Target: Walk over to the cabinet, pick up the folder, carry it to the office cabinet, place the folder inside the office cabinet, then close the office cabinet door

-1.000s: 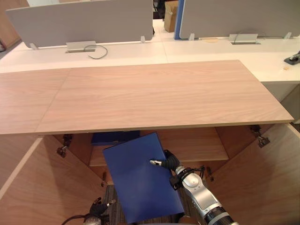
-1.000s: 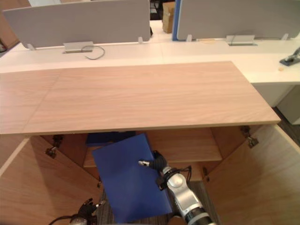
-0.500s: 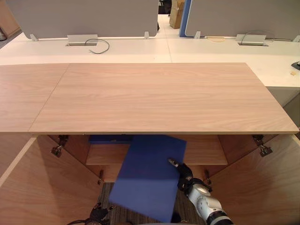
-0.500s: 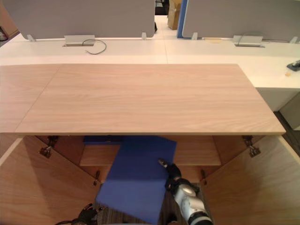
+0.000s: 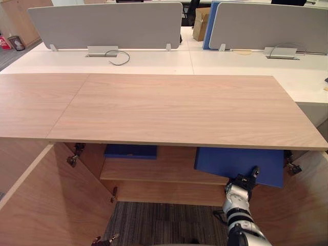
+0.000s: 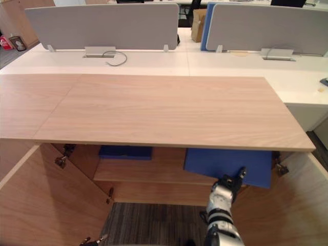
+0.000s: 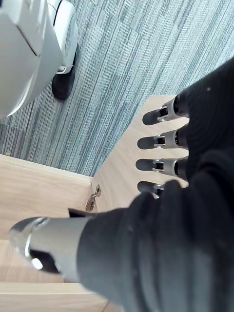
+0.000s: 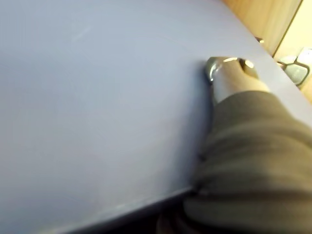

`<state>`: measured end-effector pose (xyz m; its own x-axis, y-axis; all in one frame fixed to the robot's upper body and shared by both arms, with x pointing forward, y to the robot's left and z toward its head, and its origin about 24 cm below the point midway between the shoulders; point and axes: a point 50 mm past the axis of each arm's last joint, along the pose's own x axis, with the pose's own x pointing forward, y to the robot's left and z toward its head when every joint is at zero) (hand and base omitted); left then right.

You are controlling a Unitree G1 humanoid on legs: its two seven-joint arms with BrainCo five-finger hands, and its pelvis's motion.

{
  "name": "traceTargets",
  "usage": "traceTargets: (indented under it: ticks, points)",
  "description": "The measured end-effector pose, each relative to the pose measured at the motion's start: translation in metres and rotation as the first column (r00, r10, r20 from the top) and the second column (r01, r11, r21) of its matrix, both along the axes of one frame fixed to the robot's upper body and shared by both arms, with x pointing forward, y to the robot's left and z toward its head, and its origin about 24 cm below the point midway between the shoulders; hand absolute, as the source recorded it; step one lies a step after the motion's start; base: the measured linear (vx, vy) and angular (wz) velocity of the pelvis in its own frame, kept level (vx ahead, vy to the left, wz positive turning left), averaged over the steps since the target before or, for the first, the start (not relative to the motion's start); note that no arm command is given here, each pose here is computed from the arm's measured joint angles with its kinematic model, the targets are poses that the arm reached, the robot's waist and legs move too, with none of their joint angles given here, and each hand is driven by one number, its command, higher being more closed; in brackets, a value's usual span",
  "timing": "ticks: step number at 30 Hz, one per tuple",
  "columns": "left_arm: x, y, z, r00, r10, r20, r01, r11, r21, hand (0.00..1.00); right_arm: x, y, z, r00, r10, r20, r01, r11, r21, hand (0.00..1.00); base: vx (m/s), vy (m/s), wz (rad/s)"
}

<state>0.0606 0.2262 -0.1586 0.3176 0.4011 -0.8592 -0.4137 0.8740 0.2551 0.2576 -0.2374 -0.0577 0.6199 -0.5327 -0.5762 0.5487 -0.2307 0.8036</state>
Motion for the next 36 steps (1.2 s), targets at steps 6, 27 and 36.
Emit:
traceTargets:
  ticks: [6,27,36]
  points:
    - [-0.007,-0.001,-0.001,1.000,0.016,-0.010,-0.016,1.000,-0.006,0.00,0.032,-0.021,0.024,0.998,0.032,-0.052,-0.033,0.999,-0.022,1.00,-0.12,0.035,0.07]
    - [-0.049,-0.021,-0.010,0.908,0.417,-0.047,-0.419,0.902,-0.106,0.00,0.091,-0.072,0.155,0.930,-0.151,0.335,0.152,0.988,0.023,1.00,-0.03,0.042,0.10]
    - [-0.035,-0.013,-0.005,0.912,0.411,0.023,-0.407,0.909,-0.092,0.00,0.102,-0.076,0.191,0.907,-0.136,0.398,0.148,0.989,-0.001,1.00,0.01,-0.007,0.00]
